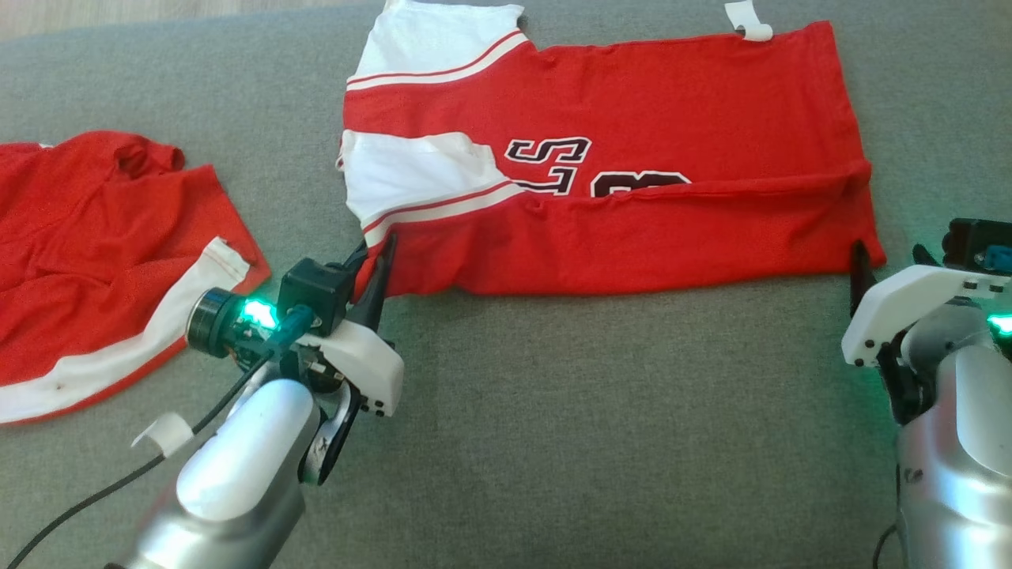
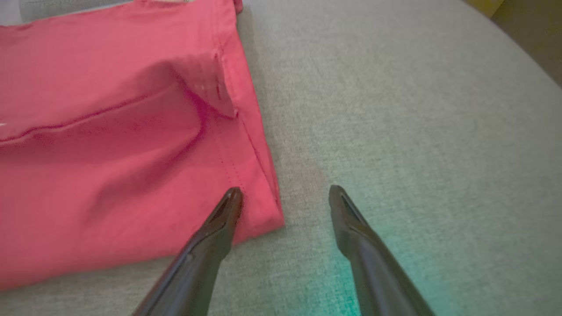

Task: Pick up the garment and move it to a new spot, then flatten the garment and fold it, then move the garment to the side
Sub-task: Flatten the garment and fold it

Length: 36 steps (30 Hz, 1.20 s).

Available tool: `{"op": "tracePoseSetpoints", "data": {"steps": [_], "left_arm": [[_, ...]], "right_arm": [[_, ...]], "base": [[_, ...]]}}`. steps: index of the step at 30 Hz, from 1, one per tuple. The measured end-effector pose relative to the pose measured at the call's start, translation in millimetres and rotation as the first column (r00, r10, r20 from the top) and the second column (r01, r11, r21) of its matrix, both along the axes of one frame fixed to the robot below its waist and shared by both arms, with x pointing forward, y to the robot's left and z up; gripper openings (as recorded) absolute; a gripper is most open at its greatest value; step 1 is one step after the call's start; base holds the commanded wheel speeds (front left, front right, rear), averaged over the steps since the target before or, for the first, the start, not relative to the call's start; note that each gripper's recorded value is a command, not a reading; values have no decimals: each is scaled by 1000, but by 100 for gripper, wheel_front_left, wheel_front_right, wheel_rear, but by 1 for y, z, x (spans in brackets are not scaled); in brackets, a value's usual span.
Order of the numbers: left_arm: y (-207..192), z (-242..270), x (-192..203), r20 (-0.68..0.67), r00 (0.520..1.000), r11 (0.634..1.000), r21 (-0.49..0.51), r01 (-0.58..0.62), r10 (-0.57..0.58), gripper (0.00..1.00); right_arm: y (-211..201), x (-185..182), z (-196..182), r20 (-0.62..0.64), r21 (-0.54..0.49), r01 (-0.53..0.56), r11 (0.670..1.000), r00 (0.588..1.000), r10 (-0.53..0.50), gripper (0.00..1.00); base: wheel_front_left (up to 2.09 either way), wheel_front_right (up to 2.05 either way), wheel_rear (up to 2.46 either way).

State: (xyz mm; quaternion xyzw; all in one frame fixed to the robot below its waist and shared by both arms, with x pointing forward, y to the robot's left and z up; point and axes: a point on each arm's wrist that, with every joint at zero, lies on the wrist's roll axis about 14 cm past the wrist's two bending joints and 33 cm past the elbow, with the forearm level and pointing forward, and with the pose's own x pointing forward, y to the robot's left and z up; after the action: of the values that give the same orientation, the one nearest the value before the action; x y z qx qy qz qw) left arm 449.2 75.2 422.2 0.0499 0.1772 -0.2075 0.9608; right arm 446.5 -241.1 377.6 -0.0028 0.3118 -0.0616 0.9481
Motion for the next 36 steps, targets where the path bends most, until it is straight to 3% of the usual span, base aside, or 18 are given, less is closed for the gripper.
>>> {"op": "tracePoseSetpoints", "data": {"steps": [9,10,11,12,26,36], "left_arm": [[2,-3,2,0,1000,1000,-2,-3,3,0],[3,-4,2,-2,1000,1000,-1,-3,3,0],[3,-4,2,-3,1000,1000,0,-3,3,0],[3,-5,3,-4,1000,1000,-1,-2,2,0],[5,6,-6,18,1000,1000,19,2,-3,0],[4,10,-45,-15,1000,1000,-2,10,-10,0]], "right_arm": [[12,10,-16,-59,98,23,995,998,-18,100],[14,12,-17,-63,109,22,994,998,-15,70],[17,12,-19,-70,122,20,992,997,-11,9],[19,13,-19,-69,131,16,991,998,-7,0],[4,2,27,76,147,47,988,995,-58,0],[-7,-54,37,44,141,70,988,996,-76,0]], "base": [[0,0,0],[0,0,0],[0,0,0],[0,0,0],[0,0,0],[0,0,0]]}}
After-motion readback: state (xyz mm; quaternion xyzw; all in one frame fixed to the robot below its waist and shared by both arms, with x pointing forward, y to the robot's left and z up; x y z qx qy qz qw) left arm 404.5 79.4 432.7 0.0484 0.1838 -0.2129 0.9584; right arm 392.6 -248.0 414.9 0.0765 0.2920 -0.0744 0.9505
